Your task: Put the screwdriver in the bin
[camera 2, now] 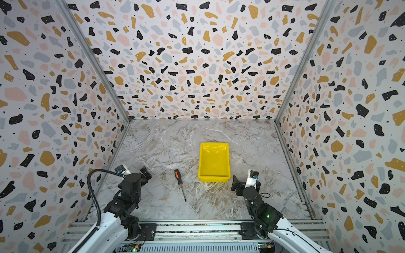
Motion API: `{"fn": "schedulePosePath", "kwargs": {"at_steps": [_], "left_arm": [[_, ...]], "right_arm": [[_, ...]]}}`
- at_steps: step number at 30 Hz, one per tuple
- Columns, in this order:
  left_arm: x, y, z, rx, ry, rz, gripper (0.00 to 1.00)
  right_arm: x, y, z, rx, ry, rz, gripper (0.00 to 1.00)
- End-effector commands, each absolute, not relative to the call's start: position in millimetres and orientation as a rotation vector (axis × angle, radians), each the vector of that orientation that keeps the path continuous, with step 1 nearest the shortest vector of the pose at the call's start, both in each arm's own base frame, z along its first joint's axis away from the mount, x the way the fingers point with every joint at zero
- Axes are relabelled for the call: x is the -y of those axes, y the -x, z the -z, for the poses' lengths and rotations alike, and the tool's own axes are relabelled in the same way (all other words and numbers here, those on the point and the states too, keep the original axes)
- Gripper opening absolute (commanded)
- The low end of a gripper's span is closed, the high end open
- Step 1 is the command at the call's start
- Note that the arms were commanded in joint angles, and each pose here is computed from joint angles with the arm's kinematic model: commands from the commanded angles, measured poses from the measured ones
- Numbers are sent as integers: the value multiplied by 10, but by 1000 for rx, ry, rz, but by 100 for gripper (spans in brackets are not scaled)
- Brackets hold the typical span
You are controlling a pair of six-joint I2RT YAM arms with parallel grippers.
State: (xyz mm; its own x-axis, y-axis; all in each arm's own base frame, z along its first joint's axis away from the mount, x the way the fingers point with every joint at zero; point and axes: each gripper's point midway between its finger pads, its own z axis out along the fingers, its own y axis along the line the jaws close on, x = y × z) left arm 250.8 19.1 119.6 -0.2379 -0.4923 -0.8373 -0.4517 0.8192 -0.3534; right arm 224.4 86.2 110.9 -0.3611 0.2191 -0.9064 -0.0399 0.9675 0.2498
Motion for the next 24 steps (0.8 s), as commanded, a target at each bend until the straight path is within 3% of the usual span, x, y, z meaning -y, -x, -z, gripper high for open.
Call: {"fn": "schedulePosePath", "kwargs": {"at_steps": [1, 9, 17, 20, 24], "left_arm": [[-40, -2605, -1467, -1766, 745, 246, 100], [505, -2581, -801, -1973, 910, 596, 67], [542, -2616, -976, -1938, 898, 477, 57], [658, -2683, -1082, -1938, 847, 499, 49], [854, -2751, -1177, -1964, 772, 462, 47]], "right_arm": [[-880, -2271, -1224, -1892, -169, -312, 99], [-922, -2293, -1128, -1925, -173, -312, 99], [-949, -2331, -1045, -1978, -175, -270, 99], [-969, -2333, -1027, -1995, -164, -266, 99], [-1010, -2338, -1037, -1995, -139, -278, 99]]}}
